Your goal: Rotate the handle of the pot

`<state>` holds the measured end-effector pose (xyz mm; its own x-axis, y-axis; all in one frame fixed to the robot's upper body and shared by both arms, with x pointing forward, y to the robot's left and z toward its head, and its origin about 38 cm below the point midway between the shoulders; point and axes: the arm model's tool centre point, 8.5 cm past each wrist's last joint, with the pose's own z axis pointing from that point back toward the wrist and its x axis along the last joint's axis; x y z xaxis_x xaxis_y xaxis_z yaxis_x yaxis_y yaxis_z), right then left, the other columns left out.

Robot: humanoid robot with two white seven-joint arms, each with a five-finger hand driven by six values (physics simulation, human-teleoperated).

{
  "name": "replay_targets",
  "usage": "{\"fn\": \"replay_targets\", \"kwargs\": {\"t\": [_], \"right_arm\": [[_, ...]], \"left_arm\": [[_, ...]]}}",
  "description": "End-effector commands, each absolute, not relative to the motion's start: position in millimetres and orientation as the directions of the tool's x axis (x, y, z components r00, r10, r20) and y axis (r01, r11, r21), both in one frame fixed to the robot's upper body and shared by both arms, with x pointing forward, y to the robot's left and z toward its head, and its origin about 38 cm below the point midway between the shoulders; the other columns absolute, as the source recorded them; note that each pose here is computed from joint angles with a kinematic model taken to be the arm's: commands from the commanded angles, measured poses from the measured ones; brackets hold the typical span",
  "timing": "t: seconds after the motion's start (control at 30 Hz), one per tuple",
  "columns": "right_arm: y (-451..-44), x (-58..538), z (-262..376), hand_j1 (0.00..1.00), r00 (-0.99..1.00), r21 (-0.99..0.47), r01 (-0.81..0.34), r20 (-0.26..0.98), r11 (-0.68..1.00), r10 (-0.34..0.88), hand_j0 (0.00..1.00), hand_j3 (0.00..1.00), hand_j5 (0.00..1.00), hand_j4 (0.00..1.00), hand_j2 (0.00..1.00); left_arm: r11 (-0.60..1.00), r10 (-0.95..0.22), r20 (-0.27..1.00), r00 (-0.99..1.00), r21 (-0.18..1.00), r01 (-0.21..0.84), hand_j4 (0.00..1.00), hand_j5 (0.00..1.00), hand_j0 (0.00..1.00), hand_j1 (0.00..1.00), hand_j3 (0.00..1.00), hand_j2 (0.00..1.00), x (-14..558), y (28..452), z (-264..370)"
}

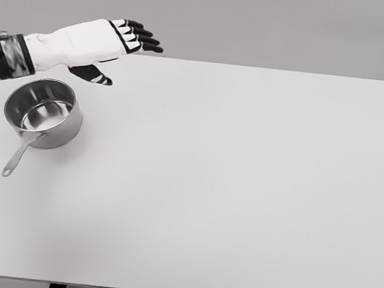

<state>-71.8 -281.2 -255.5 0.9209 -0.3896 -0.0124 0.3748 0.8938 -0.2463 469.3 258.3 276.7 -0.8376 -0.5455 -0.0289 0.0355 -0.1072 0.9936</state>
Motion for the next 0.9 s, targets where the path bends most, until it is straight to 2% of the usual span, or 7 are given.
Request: {"fn": "replay_targets", "kwargs": {"t": [0.0,0.13,0.23,0.3,0.4,0.57,0.87], "right_arm": [[-281,-71,-256,1.0,0.921,-0.246,0.376,-0.01,0.893,-0.39,1.0,1.0,1.0,1.0,1.0],[-281,-70,-256,1.0,0.921,-0.246,0.375,-0.013,0.894,-0.39,1.0,1.0,1.0,1.0,1.0],[-281,-70,-256,1.0,0.92,-0.246,0.377,-0.013,0.893,-0.392,1.0,1.0,1.0,1.0,1.0],[-281,-70,-256,1.0,0.921,-0.246,0.374,-0.014,0.894,-0.389,1.0,1.0,1.0,1.0,1.0],[-281,-70,-256,1.0,0.921,-0.246,0.374,-0.014,0.894,-0.389,1.0,1.0,1.0,1.0,1.0],[-281,-70,-256,1.0,0.921,-0.245,0.374,-0.014,0.895,-0.389,1.0,1.0,1.0,1.0,1.0],[-281,-70,-256,1.0,0.921,-0.246,0.374,-0.014,0.894,-0.389,1.0,1.0,1.0,1.0,1.0]], "left_arm": [[-0.102,-0.546,-0.026,-0.838,0.994,0.035,1.0,1.0,1.0,1.0,1.0,1.0,468,260,279],[-0.097,-0.531,-0.02,-0.847,0.995,0.037,1.0,1.0,1.0,1.0,1.0,1.0,464,255,276],[-0.036,-0.462,-0.036,-0.886,0.999,-0.022,1.0,1.0,1.0,1.0,1.0,1.0,443,237,289],[-0.043,-0.456,-0.041,-0.889,0.999,-0.024,1.0,1.0,1.0,1.0,1.0,1.0,427,250,295],[-0.051,-0.465,-0.023,-0.885,0.999,0.001,1.0,1.0,1.0,1.0,1.0,1.0,421,260,289],[-0.047,-0.487,0.091,-0.869,0.99,0.13,1.0,1.0,1.0,1.0,1.0,1.0,408,269,237],[-0.087,-0.562,0.138,-0.815,0.97,0.225,1.0,1.0,1.0,1.0,1.0,1.0,399,302,199]]}}
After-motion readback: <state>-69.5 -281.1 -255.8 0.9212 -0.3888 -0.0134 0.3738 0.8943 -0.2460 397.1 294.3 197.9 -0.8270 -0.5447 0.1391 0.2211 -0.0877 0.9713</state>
